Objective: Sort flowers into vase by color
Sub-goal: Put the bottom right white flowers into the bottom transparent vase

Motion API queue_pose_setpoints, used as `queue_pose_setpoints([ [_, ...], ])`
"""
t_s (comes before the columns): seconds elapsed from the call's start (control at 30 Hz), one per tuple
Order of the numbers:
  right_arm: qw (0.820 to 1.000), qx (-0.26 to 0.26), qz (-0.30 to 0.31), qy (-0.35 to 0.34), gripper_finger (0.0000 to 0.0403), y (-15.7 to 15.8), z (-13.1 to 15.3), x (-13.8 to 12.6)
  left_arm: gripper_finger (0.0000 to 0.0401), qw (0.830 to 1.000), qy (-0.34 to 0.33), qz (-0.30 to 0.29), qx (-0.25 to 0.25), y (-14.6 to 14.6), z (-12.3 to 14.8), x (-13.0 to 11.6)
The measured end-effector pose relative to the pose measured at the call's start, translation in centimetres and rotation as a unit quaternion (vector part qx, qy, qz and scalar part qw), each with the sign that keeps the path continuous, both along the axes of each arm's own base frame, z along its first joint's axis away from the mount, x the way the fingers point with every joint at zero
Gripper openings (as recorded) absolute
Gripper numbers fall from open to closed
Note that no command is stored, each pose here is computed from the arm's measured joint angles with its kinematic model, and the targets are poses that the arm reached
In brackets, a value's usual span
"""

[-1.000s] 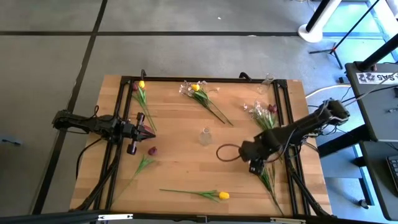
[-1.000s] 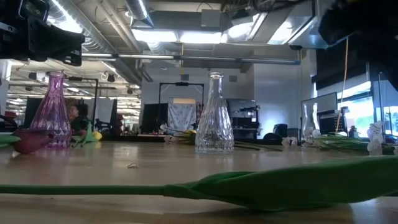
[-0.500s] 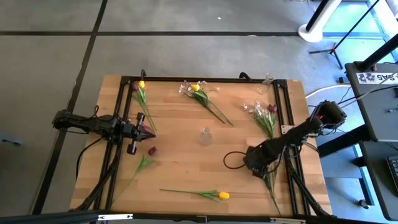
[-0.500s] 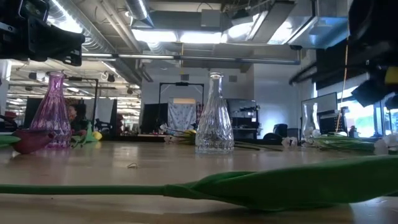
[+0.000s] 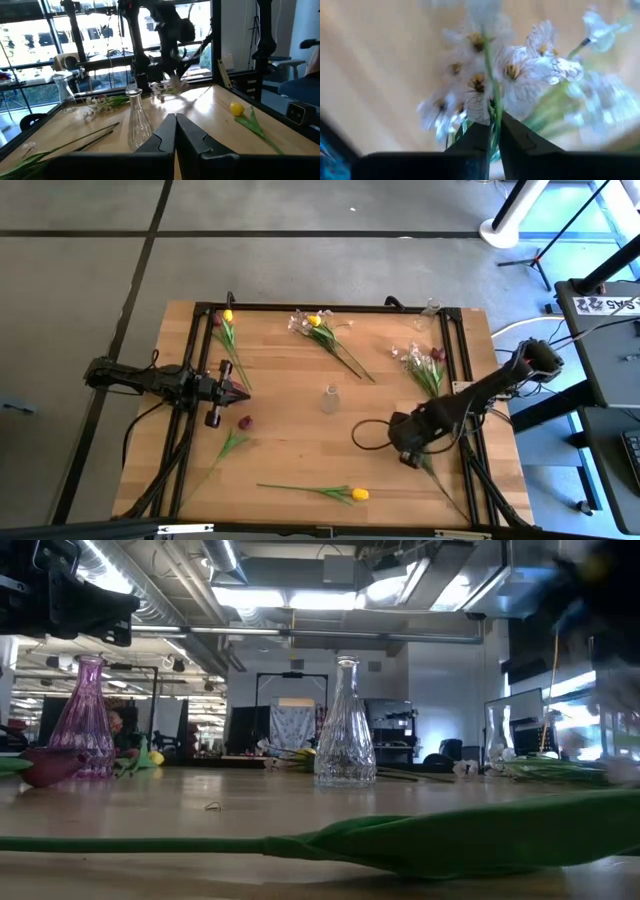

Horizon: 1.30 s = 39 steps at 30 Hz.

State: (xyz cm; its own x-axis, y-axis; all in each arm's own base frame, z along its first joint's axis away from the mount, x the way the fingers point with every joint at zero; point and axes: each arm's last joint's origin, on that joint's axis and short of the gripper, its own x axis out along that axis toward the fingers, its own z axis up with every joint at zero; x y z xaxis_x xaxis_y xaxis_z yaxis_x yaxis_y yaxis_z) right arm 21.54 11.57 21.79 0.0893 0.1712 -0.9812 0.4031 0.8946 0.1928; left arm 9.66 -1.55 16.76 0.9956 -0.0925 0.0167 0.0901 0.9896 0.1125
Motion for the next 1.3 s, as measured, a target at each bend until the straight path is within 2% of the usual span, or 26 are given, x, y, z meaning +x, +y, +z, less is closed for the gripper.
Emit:
queue_pose_setpoints([
  [0.1,0.997,-0.001,0.008,-0.075,0.0018,-0.4,3.4,1.4,0.0,1.0,-0.007,0.002,0.0,0.0,0.1,0.0],
  [0.13,0.995,-0.005,0.014,-0.1,0.0011,-0.5,4.5,1.8,0.0,1.0,-0.018,0.0,-0.017,0.0,0.3,0.0],
  [0.23,0.982,-0.045,0.028,-0.182,0.0006,-1.5,7.9,2.7,0.0,0.991,-0.07,-0.013,-0.116,0.0,1.5,-0.1],
  [0.33,0.96,-0.105,0.038,-0.256,0.0015,-2.9,11.3,3.1,0.0,0.963,-0.138,-0.04,-0.23,0.1,3.1,-0.6],
  [0.4,0.938,-0.153,0.04,-0.309,0.0016,-3.7,13.8,3.1,0.0,0.942,-0.169,-0.054,-0.286,0.2,3.8,-0.8],
  [0.5,0.887,-0.231,0.041,-0.397,0.0007,-4.6,17.8,2.9,0.0,0.917,-0.208,-0.062,-0.335,0.3,4.6,-1.2],
  [0.6,0.84,-0.293,0.039,-0.456,0.0006,-5.5,21.1,2.9,0.0,0.913,-0.215,-0.066,-0.341,0.3,4.7,-1.3],
  [0.67,0.818,-0.318,0.032,-0.478,0.0008,-6.2,22.7,2.9,0.0,0.91,-0.22,-0.068,-0.345,0.4,4.8,-1.3],
  [0.77,0.795,-0.329,0.019,-0.509,0.0005,-7.0,24.2,3.1,0.0,0.906,-0.214,-0.079,-0.357,0.3,4.8,-1.3],
  [0.87,0.782,-0.324,0.022,-0.532,0.0004,-7.4,24.9,3.4,0.0,0.895,-0.211,-0.089,-0.383,0.3,4.8,-1.4],
  [0.97,0.774,-0.323,0.031,-0.544,0.0005,-7.4,25.1,3.5,0.0,0.893,-0.21,-0.091,-0.387,0.3,4.8,-1.4],
  [1.3,0.787,-0.342,0.047,-0.511,0.0004,-7.0,23.6,5.4,0.0,0.897,-0.211,-0.088,-0.379,0.3,4.8,-1.3],
])
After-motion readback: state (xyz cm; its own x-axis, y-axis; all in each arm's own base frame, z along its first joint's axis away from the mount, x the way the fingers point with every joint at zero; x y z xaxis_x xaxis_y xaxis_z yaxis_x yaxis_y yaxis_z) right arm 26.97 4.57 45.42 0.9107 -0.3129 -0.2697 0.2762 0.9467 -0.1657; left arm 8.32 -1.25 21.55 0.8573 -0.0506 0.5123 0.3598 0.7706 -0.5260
